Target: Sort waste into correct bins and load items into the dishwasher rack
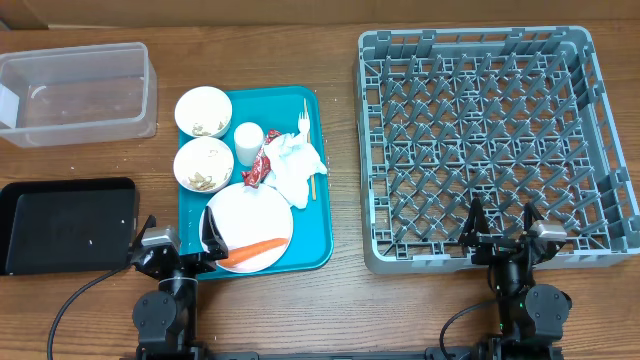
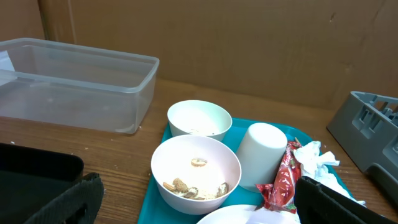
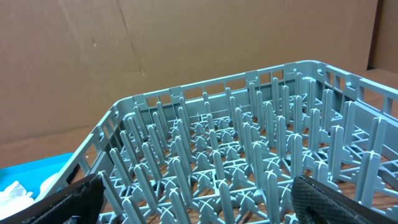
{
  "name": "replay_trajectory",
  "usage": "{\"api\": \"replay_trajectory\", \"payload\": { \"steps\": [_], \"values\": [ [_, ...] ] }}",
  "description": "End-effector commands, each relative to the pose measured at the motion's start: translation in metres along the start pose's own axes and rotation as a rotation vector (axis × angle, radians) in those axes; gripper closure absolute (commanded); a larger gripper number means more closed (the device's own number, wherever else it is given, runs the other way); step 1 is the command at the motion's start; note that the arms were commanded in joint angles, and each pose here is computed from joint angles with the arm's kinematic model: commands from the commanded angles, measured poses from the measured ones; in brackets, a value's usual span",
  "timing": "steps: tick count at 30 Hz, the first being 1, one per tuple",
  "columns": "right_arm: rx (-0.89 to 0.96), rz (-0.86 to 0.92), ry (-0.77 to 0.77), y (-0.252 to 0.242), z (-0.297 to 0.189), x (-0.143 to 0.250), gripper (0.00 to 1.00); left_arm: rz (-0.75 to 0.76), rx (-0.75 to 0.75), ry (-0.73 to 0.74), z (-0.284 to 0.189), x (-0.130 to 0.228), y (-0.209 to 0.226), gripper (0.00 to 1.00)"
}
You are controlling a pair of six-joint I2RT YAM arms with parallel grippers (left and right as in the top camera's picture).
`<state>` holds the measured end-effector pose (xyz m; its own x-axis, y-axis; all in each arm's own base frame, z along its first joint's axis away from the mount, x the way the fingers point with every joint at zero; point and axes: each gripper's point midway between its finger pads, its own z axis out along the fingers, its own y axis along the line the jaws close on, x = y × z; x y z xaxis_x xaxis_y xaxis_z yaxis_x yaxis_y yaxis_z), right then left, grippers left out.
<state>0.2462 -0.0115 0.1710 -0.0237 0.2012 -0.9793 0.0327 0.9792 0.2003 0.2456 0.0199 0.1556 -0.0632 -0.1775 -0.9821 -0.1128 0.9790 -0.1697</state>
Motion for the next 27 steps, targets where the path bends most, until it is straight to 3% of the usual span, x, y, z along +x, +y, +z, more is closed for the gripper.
{"api": "replay_trajectory", "payload": {
  "steps": [1,21,27],
  "values": [
    [0.012,-0.004,-0.011,-0.003,0.000,0.000,0.00,0.017,-0.027,-0.017,0.000,-0.003,0.005,0.00],
    [0.012,-0.004,-0.011,-0.003,0.000,0.000,0.00,0.017,-0.020,-0.016,0.000,-0.003,0.004,0.00],
    [0.012,-0.004,-0.011,-0.003,0.000,0.000,0.00,-0.337,0.344,0.088,-0.011,0.003,-0.059,0.00]
  ]
}}
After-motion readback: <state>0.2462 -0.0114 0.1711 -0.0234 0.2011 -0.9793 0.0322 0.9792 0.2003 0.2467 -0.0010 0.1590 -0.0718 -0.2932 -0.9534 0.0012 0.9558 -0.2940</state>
